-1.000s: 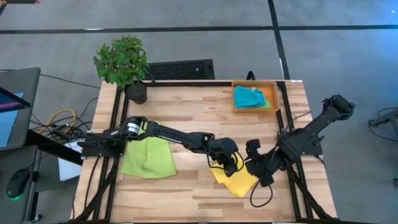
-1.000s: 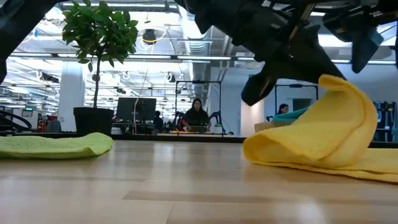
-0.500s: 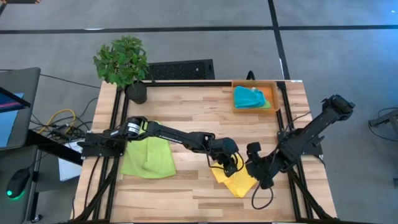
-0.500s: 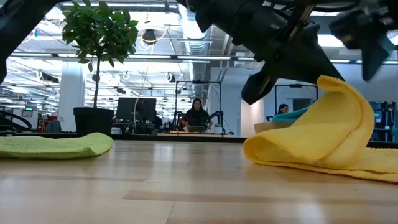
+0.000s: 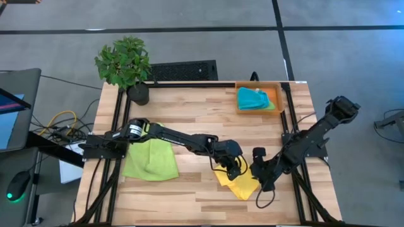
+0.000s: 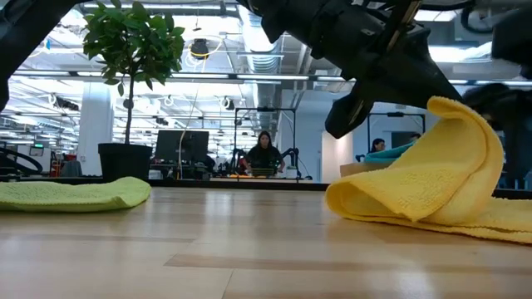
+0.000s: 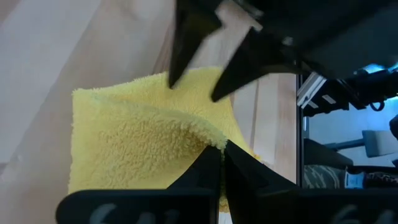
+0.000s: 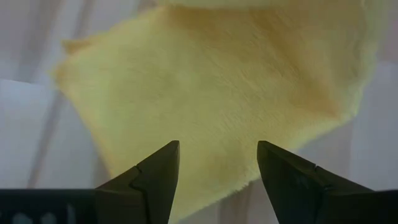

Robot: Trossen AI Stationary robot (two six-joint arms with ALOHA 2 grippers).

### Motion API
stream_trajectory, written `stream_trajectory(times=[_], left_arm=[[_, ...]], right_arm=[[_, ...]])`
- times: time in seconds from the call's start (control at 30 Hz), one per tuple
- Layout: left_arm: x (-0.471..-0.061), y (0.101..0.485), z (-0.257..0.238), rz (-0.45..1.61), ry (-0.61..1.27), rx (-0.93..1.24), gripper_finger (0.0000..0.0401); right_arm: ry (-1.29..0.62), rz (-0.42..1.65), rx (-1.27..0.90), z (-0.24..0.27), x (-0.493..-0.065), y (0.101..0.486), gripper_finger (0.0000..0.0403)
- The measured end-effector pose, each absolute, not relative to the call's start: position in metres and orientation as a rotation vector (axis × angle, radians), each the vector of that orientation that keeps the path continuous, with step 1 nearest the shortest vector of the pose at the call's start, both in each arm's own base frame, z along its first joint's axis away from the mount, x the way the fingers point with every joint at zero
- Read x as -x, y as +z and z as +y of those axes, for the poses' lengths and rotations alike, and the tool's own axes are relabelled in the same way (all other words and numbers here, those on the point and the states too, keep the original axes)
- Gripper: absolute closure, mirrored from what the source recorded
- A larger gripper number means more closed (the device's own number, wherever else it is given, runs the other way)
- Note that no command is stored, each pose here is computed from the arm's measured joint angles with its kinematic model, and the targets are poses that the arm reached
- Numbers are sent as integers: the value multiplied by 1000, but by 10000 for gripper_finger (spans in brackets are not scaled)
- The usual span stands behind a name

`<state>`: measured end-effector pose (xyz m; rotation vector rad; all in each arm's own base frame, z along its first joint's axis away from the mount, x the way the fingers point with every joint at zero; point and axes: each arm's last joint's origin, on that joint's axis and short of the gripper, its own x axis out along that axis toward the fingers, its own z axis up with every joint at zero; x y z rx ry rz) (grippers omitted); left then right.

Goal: Fold microfiber towels
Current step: Fold the yellow microfiber towel

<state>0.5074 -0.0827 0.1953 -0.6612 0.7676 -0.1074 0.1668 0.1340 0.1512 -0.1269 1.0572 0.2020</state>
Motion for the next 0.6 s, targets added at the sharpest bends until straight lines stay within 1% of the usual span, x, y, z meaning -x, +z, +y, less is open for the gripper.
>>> stream_trajectory(times=[0.27,0.6], left_arm=[[-509,198,-83,746,-117,663,401],[-514,217,-84,687,-150,636,401]], right_arm=[[111,1091,69,117,-166,136,163],[46,1128,44,105,-172,119,163]])
